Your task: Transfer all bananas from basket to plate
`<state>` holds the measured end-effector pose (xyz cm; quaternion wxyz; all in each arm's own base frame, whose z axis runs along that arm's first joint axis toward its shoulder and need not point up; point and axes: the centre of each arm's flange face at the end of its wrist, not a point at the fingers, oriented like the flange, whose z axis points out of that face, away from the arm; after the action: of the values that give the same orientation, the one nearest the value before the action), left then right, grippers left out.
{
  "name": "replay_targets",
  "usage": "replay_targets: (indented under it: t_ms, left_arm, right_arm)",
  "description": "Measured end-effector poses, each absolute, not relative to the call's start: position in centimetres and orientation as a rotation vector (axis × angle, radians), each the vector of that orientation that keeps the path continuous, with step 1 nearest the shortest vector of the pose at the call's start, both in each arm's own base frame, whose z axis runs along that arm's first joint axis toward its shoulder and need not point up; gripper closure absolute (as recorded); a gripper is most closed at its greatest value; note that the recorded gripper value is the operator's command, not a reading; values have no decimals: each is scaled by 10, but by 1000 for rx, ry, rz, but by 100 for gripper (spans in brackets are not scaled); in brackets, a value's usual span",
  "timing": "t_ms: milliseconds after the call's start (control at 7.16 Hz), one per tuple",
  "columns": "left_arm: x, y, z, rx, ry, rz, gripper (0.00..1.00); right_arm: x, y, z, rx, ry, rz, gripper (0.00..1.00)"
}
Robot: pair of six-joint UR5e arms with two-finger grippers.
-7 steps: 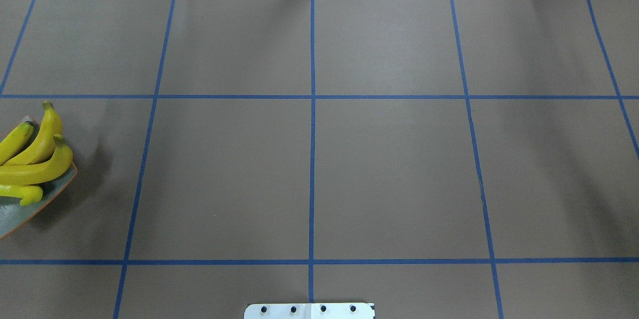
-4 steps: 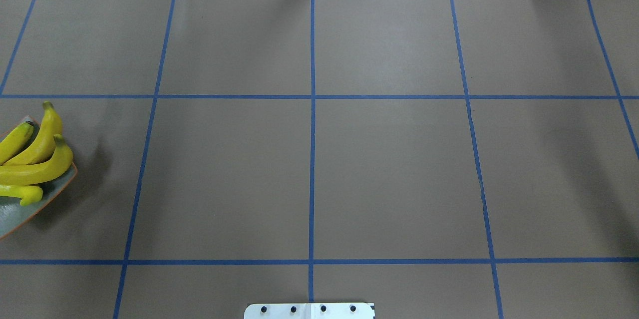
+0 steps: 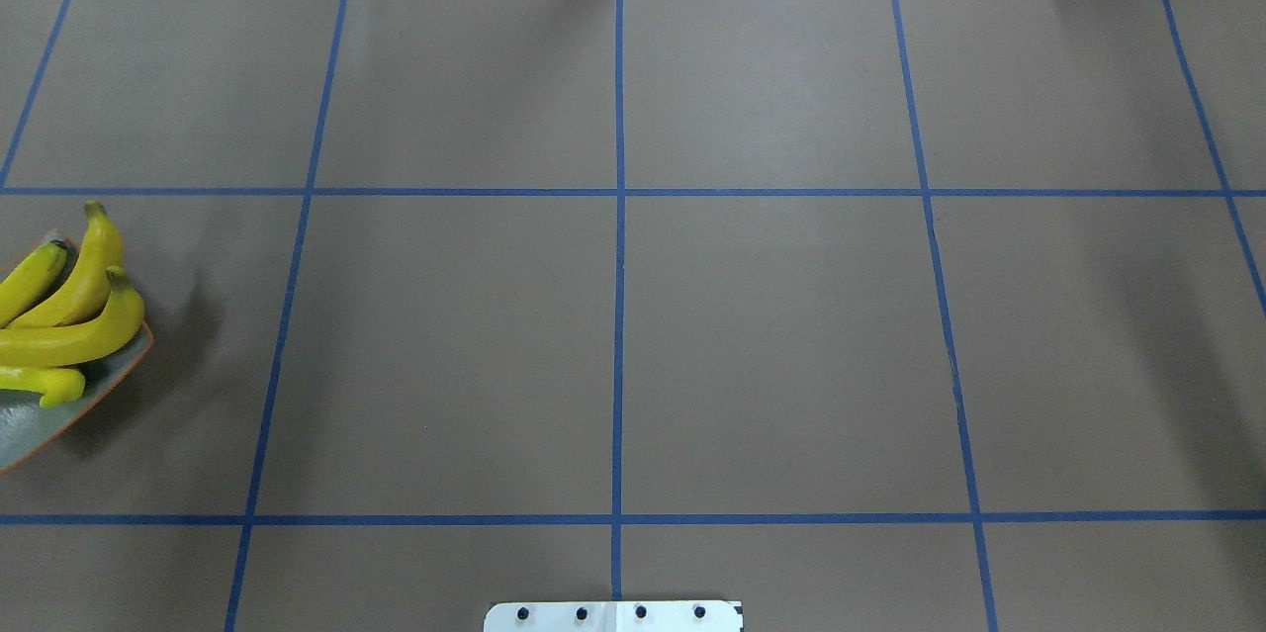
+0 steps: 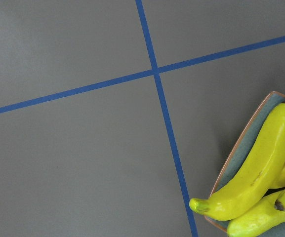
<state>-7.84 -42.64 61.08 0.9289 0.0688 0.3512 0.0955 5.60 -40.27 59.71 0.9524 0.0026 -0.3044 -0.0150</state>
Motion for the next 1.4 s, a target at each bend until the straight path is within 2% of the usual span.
replay_targets:
  t_ms: [1397]
  left_arm:
    - [-79,-420,614,132,719,188,0]
  right_arm:
    - [56,-399,605,-12,-618,-27,0]
